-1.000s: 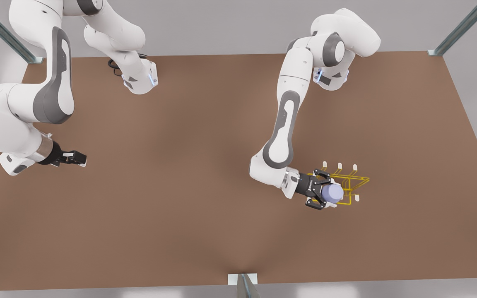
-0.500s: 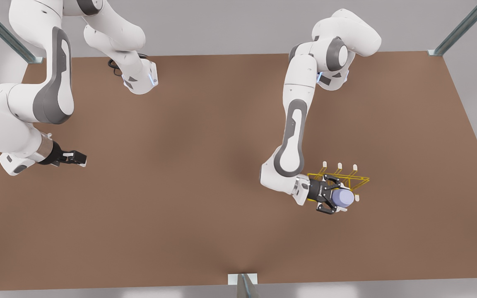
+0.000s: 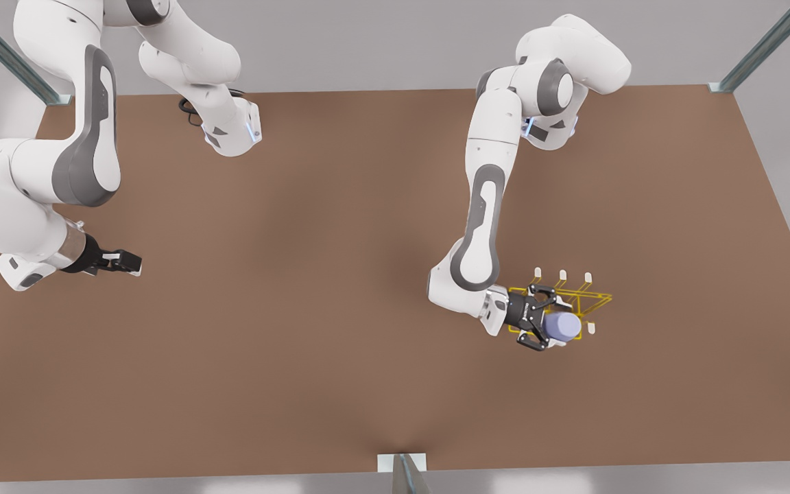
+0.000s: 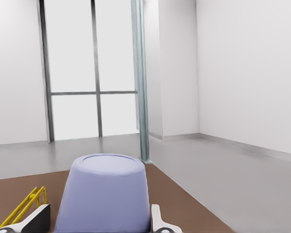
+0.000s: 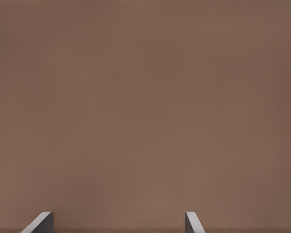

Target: Place the cup on the cup holder

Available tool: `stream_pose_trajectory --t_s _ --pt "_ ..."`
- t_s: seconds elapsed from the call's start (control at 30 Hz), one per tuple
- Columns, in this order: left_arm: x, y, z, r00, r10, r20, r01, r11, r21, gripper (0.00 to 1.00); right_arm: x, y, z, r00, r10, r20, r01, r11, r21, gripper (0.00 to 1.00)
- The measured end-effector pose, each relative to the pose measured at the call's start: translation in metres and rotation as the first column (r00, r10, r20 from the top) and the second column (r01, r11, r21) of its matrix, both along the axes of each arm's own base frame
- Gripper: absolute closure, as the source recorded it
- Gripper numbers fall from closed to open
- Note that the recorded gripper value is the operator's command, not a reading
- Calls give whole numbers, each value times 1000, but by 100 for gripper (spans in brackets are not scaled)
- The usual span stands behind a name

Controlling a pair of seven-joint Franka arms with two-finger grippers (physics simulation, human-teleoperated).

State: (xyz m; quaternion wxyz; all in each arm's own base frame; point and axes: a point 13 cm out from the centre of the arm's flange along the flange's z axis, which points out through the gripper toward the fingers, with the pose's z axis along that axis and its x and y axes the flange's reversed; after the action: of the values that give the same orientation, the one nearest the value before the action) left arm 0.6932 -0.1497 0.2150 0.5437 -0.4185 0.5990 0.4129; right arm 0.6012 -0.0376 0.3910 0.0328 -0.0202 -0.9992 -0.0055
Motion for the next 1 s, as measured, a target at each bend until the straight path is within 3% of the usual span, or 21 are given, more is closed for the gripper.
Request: stream_pose_trajectory --t_s 0.2,0.43,0.5,0.53,1.0 --pt "-4 4 41 999 24 28 -23 999 -27 0 0 0 0 1000 0 -1 0 1000 0 0" --pt "-6 1 27 1000 18 13 -18 1000 8 0 -1 -1 0 1000 0 -3 0 1000 0 0" --pt "-5 -1 27 1000 16 18 -16 1000 8 23 -1 -1 0 1000 0 -5 0 1000 0 0" --pt "-4 -2 28 1000 14 21 -15 1000 6 27 -1 0 0 1000 0 -6 0 1000 0 0" --pt "5 12 32 998 26 61 -27 1000 15 26 -2 -1 -1 1000 0 -10 0 1000 1 0"
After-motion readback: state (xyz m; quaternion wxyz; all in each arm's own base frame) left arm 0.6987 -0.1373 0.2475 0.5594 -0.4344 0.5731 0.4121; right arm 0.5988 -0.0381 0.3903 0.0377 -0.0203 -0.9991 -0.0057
